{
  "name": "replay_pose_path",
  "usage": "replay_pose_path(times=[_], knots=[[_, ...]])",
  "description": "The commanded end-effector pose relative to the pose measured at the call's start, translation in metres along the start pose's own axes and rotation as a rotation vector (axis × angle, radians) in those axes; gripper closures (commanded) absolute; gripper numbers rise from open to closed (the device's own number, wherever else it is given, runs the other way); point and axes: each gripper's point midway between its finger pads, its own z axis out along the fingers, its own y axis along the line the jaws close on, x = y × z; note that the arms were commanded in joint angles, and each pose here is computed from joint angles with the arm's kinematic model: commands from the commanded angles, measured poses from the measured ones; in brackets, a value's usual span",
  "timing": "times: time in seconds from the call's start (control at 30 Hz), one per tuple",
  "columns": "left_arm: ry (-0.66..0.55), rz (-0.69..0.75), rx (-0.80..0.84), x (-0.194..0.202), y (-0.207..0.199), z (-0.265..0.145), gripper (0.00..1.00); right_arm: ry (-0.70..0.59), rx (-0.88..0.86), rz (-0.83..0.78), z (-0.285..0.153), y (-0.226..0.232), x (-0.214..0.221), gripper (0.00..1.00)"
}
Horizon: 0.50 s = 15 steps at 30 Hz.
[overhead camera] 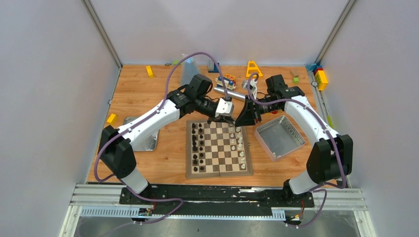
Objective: Set up the chess pieces on the board
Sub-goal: Place the chess piece on the chessboard.
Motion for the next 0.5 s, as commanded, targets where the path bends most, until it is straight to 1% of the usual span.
replay_pose_path(times=[0.0, 0.07, 0.1, 0.27, 0.33, 0.4, 0.47], knots=[[-0.01, 0.04, -0.008, -0.014, 0.001, -0.002, 1.0, -0.011, 0.005, -0.046, -0.001, -0.001, -0.011, 0.79], [0.002, 0.038, -0.017, -0.013, 0.001, -0.004, 1.0, 0.001, 0.033, -0.04, -0.003, -0.005, -0.007, 0.66], [0.013, 0.034, -0.024, -0.01, 0.001, -0.004, 1.0, 0.006, 0.047, -0.036, -0.005, -0.007, -0.006, 0.62], [0.065, 0.018, -0.049, -0.002, -0.002, -0.011, 1.0, 0.027, 0.143, -0.018, -0.019, -0.018, 0.006, 0.45], [0.097, 0.003, -0.058, 0.004, -0.003, -0.013, 1.0, 0.04, 0.196, -0.008, -0.028, -0.023, 0.015, 0.42], [0.15, -0.017, -0.068, 0.014, -0.005, -0.014, 1.0, 0.039, 0.252, -0.001, -0.041, -0.026, 0.024, 0.4], [0.232, -0.041, -0.068, 0.027, -0.012, -0.013, 1.0, 0.021, 0.308, 0.01, -0.056, -0.028, 0.032, 0.4]])
